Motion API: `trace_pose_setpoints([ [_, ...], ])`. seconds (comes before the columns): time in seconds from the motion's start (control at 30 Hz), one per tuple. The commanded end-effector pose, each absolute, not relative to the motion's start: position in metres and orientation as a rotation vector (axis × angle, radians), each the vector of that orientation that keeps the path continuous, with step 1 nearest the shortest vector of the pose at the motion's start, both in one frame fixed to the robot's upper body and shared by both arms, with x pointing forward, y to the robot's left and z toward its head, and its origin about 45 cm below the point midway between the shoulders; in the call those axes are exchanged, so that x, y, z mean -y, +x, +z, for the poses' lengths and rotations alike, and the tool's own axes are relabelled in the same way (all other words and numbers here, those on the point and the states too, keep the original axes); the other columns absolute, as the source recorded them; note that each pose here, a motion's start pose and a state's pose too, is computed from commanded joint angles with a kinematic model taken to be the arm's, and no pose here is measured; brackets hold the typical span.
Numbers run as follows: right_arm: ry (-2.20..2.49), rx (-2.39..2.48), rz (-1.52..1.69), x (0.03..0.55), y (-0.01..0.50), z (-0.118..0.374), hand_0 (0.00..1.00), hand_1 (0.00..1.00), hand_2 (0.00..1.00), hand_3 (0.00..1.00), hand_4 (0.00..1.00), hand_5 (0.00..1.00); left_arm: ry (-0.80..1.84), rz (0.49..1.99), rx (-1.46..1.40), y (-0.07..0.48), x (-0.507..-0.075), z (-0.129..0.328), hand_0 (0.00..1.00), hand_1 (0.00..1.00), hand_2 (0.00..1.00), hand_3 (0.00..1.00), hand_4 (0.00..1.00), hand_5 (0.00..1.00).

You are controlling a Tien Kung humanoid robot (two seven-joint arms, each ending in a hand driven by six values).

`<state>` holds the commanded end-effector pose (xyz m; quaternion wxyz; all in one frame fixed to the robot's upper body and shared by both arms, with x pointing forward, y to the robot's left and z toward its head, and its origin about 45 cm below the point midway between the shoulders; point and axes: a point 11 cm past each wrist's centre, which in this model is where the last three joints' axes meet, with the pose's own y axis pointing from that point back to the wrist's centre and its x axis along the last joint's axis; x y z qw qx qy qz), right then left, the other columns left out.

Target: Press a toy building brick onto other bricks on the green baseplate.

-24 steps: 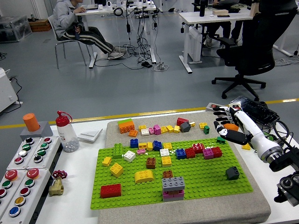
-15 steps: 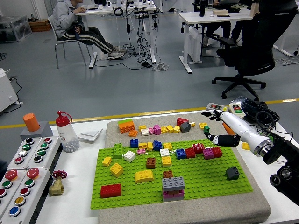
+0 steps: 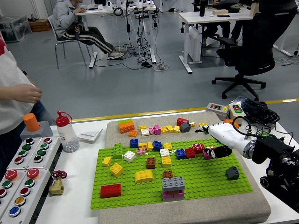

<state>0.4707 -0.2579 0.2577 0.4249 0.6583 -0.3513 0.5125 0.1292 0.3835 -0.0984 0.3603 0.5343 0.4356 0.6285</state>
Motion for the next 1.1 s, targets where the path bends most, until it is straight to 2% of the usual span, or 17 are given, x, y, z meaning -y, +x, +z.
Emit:
trace_pose_setpoints([
  [1.1,1.405,0.684,1.219,0.269,0.503,0.223,0.814,0.802,0.800,0.816,0.703,0.241,1.372,1.623,-1.113,0.135,-0.384,-0.097,0.633,0.596,0.605,0.406,0.298,0.946],
])
